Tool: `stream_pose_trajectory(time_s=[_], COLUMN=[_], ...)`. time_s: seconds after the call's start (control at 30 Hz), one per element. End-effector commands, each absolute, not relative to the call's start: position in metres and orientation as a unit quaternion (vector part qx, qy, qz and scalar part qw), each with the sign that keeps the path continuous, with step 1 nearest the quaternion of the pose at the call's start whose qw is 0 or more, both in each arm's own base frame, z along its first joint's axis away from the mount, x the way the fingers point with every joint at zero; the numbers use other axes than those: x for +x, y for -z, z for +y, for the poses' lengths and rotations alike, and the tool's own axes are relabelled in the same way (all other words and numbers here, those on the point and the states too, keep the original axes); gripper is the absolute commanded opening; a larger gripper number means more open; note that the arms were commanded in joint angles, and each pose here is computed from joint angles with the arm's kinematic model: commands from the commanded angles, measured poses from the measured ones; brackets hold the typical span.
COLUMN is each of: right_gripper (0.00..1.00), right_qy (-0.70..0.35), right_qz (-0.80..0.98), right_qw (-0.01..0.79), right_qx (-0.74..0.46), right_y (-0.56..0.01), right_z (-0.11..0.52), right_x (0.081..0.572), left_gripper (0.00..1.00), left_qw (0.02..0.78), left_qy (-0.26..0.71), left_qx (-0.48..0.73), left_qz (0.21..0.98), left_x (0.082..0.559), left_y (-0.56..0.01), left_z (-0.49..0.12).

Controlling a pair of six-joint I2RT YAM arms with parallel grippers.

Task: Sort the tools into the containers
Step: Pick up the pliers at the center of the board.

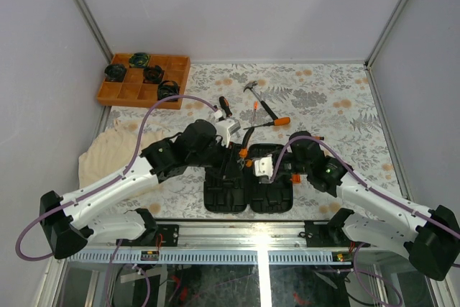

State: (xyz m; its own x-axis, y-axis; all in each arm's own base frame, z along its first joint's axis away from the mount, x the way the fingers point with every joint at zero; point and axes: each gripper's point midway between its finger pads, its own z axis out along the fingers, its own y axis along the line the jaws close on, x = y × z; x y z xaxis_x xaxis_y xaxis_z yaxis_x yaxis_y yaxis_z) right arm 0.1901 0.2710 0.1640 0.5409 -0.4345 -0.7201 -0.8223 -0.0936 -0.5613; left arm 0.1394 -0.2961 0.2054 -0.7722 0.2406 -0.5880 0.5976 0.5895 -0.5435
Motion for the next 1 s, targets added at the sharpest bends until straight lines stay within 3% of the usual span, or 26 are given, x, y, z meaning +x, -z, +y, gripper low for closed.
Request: stream_pose_trajectory(time_s=[0.0, 0.17, 0.33, 0.67, 0.97], right_gripper=[0.00, 0.00, 0.00, 0.00, 0.00], right_qy=[-0.182, -0.193, -0.229, -0.340, -0.442], right_qz=[0.456, 0.514, 0.593, 0.696, 0.758], right_qw=[0.550, 0.562, 0.578, 0.571, 0.465], right_qx=[-0.676, -0.619, -0.512, -0.271, -0.113], right_y=[-0.197, -0.203, -0.208, -0.236, -0.253], right_z=[0.277, 0.273, 0.266, 0.264, 0.283], right_x=[0.207, 0.215, 0.222, 0.230, 0.227], left_gripper=[0.35, 0.57, 0.67, 0.69, 0.70], left_qw=[0.268, 0.319, 0.385, 0.478, 0.503], left_qy=[0.402, 0.400, 0.409, 0.393, 0.424], left_qx=[0.251, 0.223, 0.185, 0.076, 0.032], left_qz=[0.839, 0.830, 0.807, 0.782, 0.753], left_x=[0.144, 0.156, 0.164, 0.189, 0.200], left_y=[-0.230, -0.253, -0.286, -0.316, -0.334], left_z=[-0.302, -0.295, -0.281, -0.247, -0.252])
